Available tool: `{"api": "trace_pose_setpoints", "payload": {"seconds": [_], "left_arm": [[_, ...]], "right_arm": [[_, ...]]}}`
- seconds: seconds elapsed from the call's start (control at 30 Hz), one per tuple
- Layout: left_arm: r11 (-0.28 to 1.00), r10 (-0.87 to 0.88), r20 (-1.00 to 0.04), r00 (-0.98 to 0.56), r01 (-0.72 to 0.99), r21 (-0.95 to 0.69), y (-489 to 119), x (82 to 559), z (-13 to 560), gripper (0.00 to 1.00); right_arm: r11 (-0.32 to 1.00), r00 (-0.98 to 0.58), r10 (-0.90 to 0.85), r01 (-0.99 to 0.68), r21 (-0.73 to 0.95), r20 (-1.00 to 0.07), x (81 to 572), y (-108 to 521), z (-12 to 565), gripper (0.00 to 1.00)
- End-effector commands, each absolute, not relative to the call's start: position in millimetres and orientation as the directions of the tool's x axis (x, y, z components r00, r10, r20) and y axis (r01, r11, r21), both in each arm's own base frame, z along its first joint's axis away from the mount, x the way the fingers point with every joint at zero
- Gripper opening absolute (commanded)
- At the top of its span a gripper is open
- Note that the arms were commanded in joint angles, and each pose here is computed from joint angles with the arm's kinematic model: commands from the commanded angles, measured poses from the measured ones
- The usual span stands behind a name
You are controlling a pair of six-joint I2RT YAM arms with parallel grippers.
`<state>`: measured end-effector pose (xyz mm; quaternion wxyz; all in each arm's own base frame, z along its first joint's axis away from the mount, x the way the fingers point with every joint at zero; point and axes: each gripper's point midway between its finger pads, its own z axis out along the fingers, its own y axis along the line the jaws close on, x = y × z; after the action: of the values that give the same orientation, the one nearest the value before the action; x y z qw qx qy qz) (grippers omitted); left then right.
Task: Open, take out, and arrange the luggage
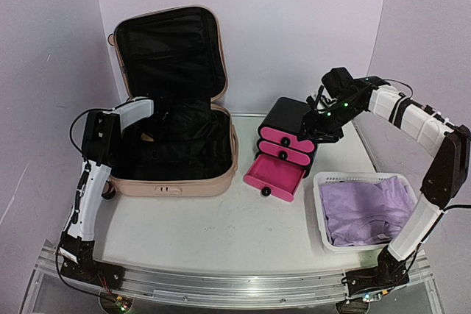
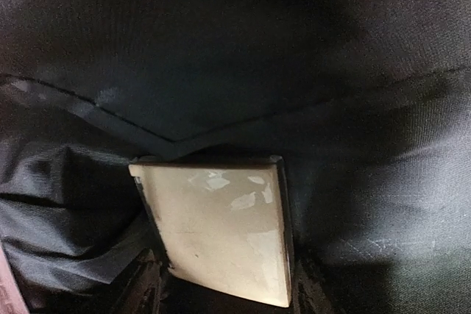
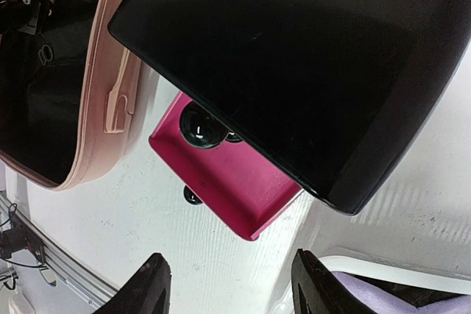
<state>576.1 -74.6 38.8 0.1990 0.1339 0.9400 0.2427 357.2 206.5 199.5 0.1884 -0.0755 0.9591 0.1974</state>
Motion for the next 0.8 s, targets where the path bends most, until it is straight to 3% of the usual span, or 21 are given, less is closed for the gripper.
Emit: {"api": "trace_pose_setpoints", "payload": {"seconds": [0.0,0.37,0.77], "left_arm": [[0.835,0.272,-0.4,-0.875,0.008,0.55,-35.6,590.5,78.8,0.59],[0.816,0.239,-0.443,-0.864,-0.068,0.574,-18.1,580.0,116.4,0.46],[0.833,0.154,-0.488,-0.859,-0.152,0.532,11.0,555.1,145.5,0.46]], "right_arm": [[0.906,-0.903,-0.055,-0.225,0.36,-0.426,355.8,205.0,214.6,0.57],[0.906,-0.9,-0.054,-0.226,0.359,-0.432,354.6,203.8,216.8,0.57],[0.906,-0.9,-0.057,-0.228,0.357,-0.432,352.8,203.1,216.0,0.57]]}}
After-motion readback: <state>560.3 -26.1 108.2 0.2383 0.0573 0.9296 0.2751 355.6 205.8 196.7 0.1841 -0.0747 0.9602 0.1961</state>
